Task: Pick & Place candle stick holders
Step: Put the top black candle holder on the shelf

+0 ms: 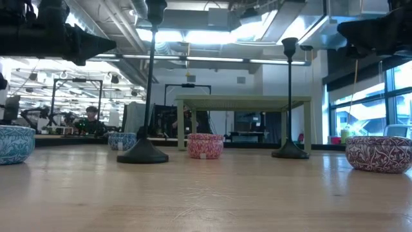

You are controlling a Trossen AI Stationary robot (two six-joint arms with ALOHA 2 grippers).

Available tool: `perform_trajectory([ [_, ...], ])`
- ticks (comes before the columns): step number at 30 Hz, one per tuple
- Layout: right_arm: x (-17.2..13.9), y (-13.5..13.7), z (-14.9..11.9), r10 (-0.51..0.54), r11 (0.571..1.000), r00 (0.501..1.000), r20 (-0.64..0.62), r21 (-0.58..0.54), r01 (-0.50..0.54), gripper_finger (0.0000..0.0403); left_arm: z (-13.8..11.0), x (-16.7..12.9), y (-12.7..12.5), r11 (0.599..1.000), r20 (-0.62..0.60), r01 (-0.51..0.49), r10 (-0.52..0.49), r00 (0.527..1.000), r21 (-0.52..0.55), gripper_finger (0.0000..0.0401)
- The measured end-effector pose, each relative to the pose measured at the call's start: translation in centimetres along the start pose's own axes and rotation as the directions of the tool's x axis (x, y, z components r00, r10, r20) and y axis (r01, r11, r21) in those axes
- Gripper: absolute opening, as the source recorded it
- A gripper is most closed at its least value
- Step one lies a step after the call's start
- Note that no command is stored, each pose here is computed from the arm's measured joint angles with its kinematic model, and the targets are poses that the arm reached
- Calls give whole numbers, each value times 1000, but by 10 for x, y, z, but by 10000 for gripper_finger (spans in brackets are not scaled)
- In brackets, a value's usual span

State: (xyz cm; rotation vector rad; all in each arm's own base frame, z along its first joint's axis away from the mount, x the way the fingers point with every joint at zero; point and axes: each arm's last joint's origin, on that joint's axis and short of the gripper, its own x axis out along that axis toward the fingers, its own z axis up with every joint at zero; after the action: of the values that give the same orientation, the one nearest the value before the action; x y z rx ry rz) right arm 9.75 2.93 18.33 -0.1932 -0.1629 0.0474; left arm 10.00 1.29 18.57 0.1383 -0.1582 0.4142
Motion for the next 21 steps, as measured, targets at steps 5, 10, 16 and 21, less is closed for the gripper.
perform_trajectory([
  [5, 0, -2, 7, -20, 1000, 998, 65, -7, 21, 20, 7, 0, 2, 999, 68, -27, 26, 997, 22, 4],
  [10, -1, -6, 11, -132, 990, 988, 84, -48, 136, 24, 15, -1, 3, 1000, 147, -23, 23, 989, -5, 4],
  [16, -2, -9, 13, -226, 972, 970, 89, 93, 218, 25, 19, -2, 3, 998, 193, 11, 2, 981, -67, 4],
  [21, -3, -14, 17, -325, 944, 940, 99, 84, 318, 25, 18, -2, 2, 986, 191, 53, -22, 981, -159, 4],
])
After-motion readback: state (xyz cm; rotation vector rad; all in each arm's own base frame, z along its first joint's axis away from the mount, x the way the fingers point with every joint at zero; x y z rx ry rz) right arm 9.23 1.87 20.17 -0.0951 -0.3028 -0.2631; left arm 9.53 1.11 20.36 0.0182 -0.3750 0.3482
